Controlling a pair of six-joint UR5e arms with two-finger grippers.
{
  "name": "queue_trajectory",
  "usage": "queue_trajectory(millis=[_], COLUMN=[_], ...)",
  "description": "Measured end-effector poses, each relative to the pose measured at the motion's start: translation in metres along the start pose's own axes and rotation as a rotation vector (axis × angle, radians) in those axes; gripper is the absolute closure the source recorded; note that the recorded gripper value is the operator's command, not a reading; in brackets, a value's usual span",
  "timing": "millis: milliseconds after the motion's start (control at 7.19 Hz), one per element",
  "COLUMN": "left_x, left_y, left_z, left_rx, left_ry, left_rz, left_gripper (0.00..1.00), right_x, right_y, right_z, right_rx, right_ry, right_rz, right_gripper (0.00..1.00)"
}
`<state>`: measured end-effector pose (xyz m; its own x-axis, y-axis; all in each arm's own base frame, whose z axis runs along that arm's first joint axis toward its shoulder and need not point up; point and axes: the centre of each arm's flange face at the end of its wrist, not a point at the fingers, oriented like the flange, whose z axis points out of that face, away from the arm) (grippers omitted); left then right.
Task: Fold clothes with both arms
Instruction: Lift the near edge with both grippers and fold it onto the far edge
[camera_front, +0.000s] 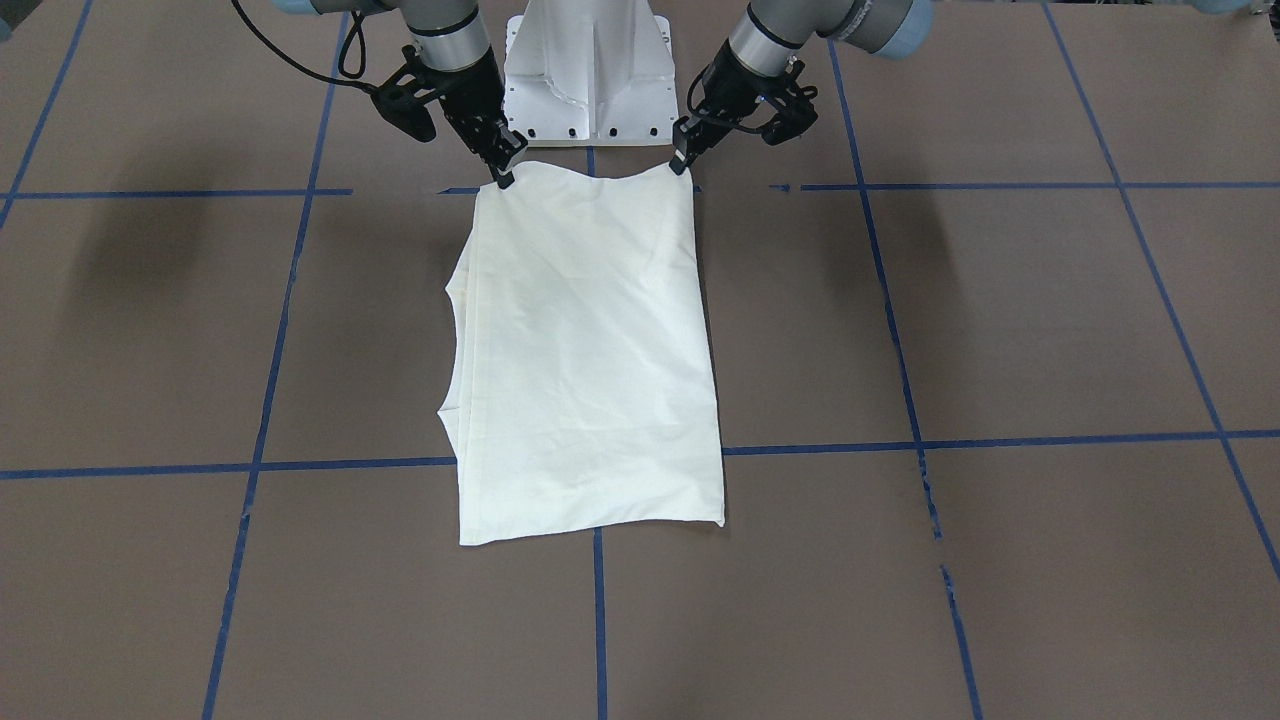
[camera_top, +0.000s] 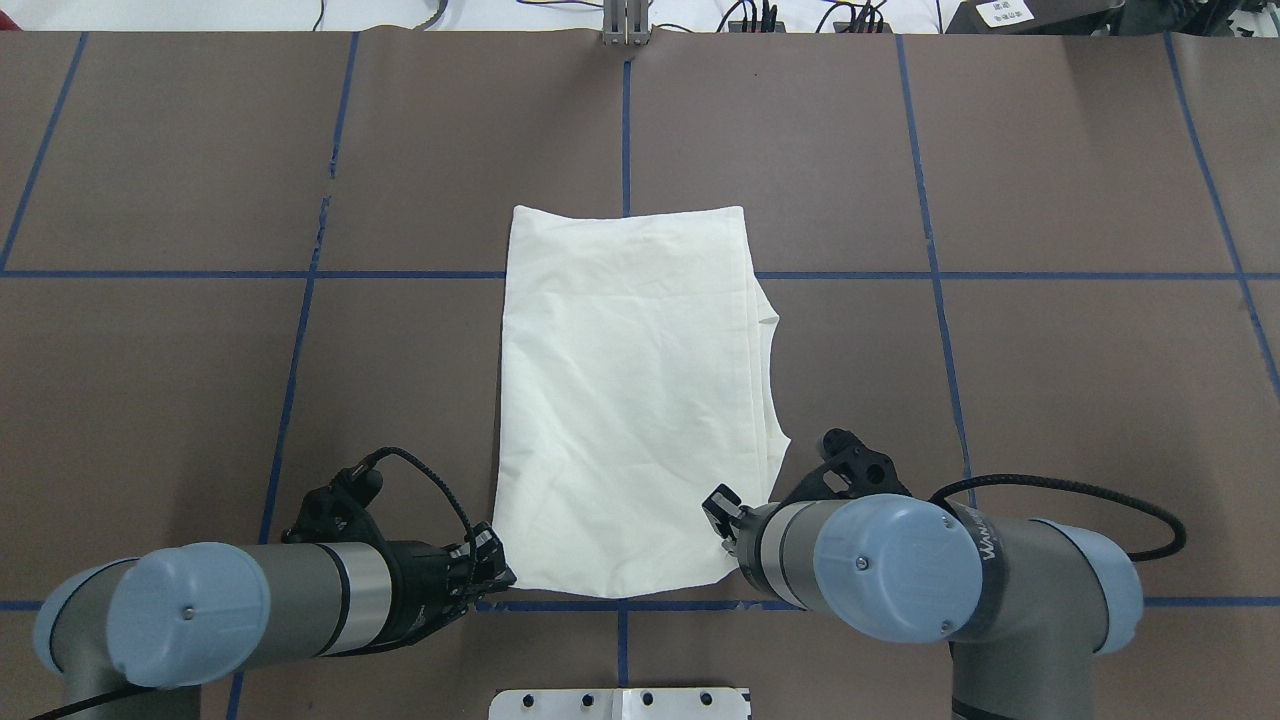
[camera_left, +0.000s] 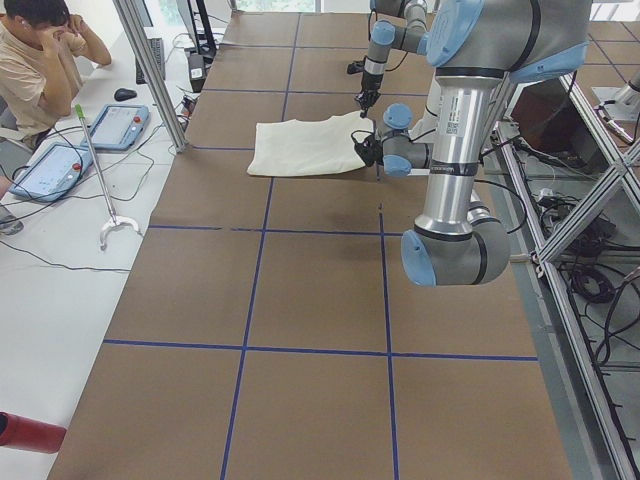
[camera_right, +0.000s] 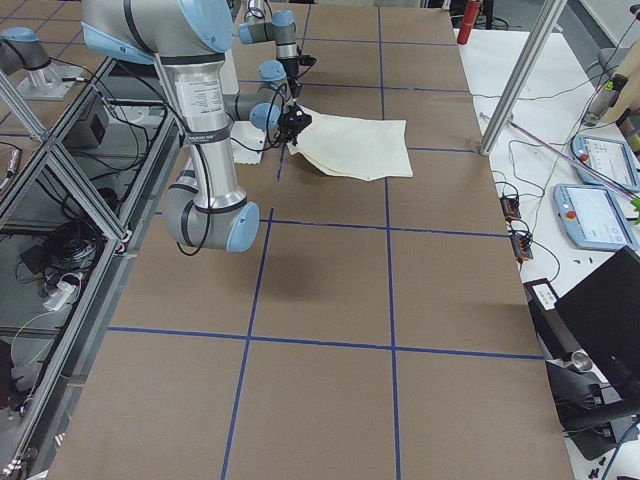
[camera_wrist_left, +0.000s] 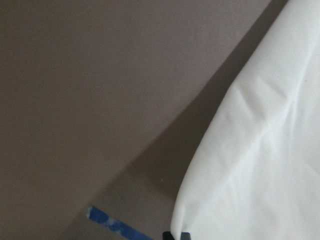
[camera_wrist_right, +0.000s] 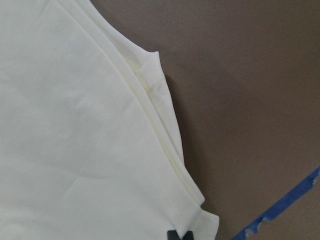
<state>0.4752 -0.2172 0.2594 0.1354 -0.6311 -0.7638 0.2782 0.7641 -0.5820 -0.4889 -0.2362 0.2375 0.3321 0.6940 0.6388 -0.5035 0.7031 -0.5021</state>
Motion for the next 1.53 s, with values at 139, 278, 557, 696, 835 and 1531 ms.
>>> queue_trajectory(millis=[139,278,557,696,835,1531], left_x=[0.013,0.027,0.061,0.080,0.095,0.121], left_y=[0.011,0.015,-0.015,-0.030,-0.038,-0.088], left_z=[-0.024,-0.041,-0.056,-0.051,-0.042,0.000], left_rx=[-0.036,-0.055,0.007,0.057,0.100,0.231], left_ry=[0.041,0.080,0.122,0.103,0.073,-0.007], left_rz=[-0.016,-0.024,-0.017,0.008,0.034,0.150], left_gripper=[1.00,1.00,1.00,1.00,1.00,1.00], right_x=[0.003,-0.001,-0.032,-0.053,-0.072,-0.131], right_y=[-0.005,-0.017,-0.052,-0.069,-0.083,-0.121], right_z=[-0.025,-0.054,-0.070,-0.061,-0.056,-0.022], right_rx=[-0.012,-0.020,-0.005,0.014,0.032,0.071], right_ry=[-0.024,-0.052,-0.064,-0.062,-0.063,-0.069], right_rz=[0.006,0.021,0.065,0.077,0.083,0.093], right_gripper=[1.00,1.00,1.00,1.00,1.00,1.00])
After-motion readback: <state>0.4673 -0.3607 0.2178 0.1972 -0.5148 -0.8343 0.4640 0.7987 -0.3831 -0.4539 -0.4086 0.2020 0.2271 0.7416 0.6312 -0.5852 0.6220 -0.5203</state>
